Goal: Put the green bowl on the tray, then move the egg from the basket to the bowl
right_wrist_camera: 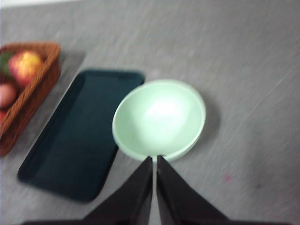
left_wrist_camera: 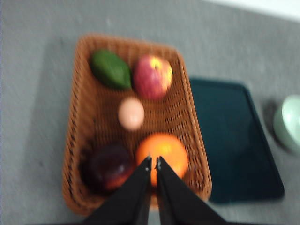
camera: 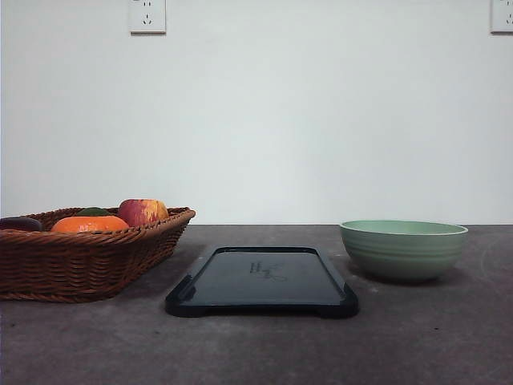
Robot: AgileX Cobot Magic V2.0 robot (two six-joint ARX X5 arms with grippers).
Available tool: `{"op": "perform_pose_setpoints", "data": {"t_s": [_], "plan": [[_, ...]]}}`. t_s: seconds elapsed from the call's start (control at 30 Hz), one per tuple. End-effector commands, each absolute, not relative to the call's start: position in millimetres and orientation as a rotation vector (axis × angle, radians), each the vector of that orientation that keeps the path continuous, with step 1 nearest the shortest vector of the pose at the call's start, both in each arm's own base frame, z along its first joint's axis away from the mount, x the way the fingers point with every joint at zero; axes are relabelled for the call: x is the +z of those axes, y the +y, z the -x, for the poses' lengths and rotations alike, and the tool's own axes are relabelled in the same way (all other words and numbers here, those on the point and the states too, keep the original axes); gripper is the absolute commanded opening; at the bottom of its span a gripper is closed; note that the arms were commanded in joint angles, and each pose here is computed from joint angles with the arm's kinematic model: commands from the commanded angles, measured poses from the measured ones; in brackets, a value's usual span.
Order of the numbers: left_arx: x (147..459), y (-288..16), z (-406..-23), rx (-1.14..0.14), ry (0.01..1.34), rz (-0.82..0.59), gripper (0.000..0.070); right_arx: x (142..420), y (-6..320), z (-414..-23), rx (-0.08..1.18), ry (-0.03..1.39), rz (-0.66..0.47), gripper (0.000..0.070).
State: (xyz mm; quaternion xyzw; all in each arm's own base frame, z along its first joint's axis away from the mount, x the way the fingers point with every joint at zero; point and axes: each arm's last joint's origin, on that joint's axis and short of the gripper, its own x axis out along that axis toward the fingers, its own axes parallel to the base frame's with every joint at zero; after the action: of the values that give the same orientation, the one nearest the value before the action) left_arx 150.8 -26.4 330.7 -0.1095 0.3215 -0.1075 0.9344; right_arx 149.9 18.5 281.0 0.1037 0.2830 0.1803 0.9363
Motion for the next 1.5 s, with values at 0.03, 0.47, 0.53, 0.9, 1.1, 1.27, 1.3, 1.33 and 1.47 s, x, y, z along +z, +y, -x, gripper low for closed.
{"op": "perform_pose_setpoints", "data": {"t_s": [0.03,0.47,0.53,0.9,1.1,1.27,1.3,1.33,1.47], "plan": [[333,-28,-156,-0.253,0.699,0.172,0.0007,282,20,-157,0.407,0.608,-0.210,0.0007],[330,-29,-160,-0.268,0.720,0.147,0.0425,278,21,-162,0.423,0.642,-0.225,0.0393],[330,-29,-160,-0.268,0.720,0.147,0.0425,279,21,-163,0.418,0.645,-0.239,0.0390],[331,-29,-161,-0.266,0.710,0.155,0.0425,304,22,-192,0.349,0.794,-0.296,0.0316],[331,-29,-161,-0.257,0.714,0.179,0.0425,310,23,-225,0.336,0.892,-0.302,0.0319],[331,-29,-161,-0.250,0.717,0.198,0.0425,307,24,-254,0.289,0.926,-0.280,0.0320],[331,-29,-161,-0.250,0.717,0.198,0.0425,305,24,-258,0.284,0.931,-0.278,0.0321],[331,-29,-161,-0.250,0.717,0.198,0.0425,303,24,-263,0.283,0.937,-0.278,0.0321],[331,-29,-161,-0.250,0.716,0.198,0.0425,290,25,-281,0.278,0.979,-0.283,0.0321]]}}
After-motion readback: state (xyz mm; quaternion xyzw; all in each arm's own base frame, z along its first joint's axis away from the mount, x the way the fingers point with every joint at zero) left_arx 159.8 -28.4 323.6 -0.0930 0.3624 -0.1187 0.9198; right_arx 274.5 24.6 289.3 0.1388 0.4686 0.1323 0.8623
